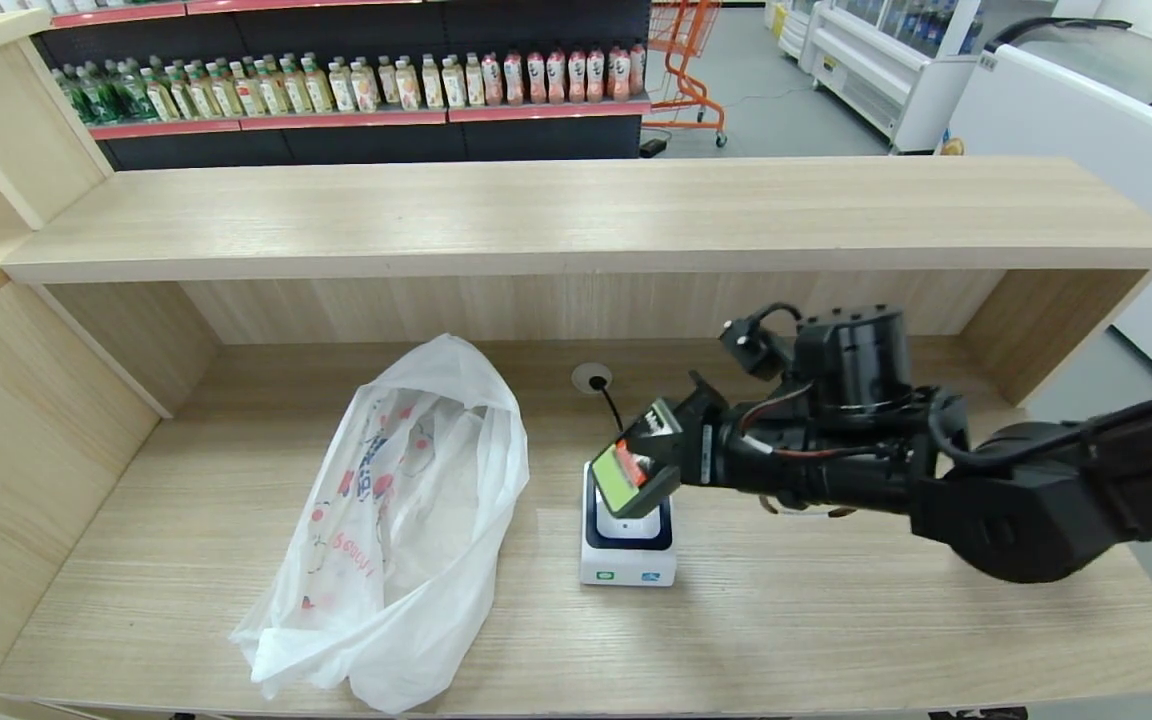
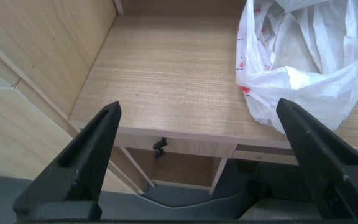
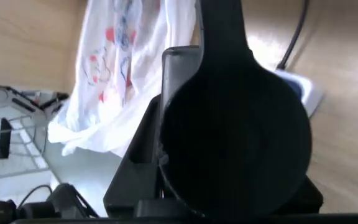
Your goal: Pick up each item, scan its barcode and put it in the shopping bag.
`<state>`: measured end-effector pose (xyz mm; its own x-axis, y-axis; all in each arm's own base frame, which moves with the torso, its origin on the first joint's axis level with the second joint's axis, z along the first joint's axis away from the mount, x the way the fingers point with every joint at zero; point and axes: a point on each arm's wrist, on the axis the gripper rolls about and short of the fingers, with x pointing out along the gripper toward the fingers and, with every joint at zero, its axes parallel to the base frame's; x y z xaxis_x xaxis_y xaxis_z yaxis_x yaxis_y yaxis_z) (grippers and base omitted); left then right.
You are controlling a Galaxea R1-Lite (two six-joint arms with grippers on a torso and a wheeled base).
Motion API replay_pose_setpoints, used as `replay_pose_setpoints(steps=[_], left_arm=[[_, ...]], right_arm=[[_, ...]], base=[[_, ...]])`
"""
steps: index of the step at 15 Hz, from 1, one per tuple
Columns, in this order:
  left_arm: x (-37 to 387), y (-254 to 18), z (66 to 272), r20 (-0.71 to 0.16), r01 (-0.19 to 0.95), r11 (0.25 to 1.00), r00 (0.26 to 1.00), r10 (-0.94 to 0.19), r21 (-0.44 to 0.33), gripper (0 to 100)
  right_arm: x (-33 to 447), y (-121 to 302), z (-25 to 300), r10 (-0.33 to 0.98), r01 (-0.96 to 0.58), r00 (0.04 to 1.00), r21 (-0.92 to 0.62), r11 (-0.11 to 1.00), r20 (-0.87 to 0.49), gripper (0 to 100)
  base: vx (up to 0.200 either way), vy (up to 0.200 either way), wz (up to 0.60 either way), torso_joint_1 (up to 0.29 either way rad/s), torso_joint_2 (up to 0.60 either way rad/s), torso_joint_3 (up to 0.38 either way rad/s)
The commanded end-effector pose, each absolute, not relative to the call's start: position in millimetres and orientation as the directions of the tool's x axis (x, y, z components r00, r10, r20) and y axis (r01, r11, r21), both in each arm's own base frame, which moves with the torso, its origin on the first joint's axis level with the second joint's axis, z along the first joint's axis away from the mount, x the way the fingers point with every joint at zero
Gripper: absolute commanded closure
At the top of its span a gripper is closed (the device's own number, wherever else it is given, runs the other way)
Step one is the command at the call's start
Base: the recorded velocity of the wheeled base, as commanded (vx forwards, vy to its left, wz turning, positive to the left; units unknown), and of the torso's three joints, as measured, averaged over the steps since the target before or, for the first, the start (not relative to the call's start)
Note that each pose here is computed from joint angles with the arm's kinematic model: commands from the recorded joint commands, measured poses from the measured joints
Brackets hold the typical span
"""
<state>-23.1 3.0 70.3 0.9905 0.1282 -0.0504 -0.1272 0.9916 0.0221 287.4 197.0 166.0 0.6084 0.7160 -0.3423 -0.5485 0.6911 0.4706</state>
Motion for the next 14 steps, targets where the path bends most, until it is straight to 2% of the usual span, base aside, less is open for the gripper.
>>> replay_pose_setpoints(steps=[1,3,5,11,14], left_arm=[[-23,3,70,-0.05,-0.128,0.992,0.99,0.129,0.022,0],[-23,3,70,-0.05,-0.128,0.992,0.99,0.129,0.022,0],[-23,3,70,-0.05,-0.128,0.992,0.99,0.129,0.022,0],[-23,3,70,-0.05,-0.126,0.992,0.991,0.127,0.022,0],[-23,3,70,-0.049,-0.129,0.992,0.991,0.128,-0.001,0]], right_arm=[[252,138,230,0.666,-0.583,0.723,0.354,0.731,-0.184,100],[230,98,216,0.583,-0.585,0.777,0.071,0.808,-0.238,100],[213,76,204,0.536,-0.567,0.804,-0.062,0.821,-0.259,100],[194,69,207,0.539,-0.549,0.809,0.027,0.835,-0.236,100],[193,69,205,0.539,-0.535,0.805,0.091,0.84,-0.246,100]], base=[[0.0,0.0,0.0,0.0,0.0,0.0],[0.0,0.0,0.0,0.0,0.0,0.0],[0.0,0.0,0.0,0.0,0.0,0.0],[0.0,0.0,0.0,0.0,0.0,0.0],[-0.2,0.0,0.0,0.007,0.01,0.002]])
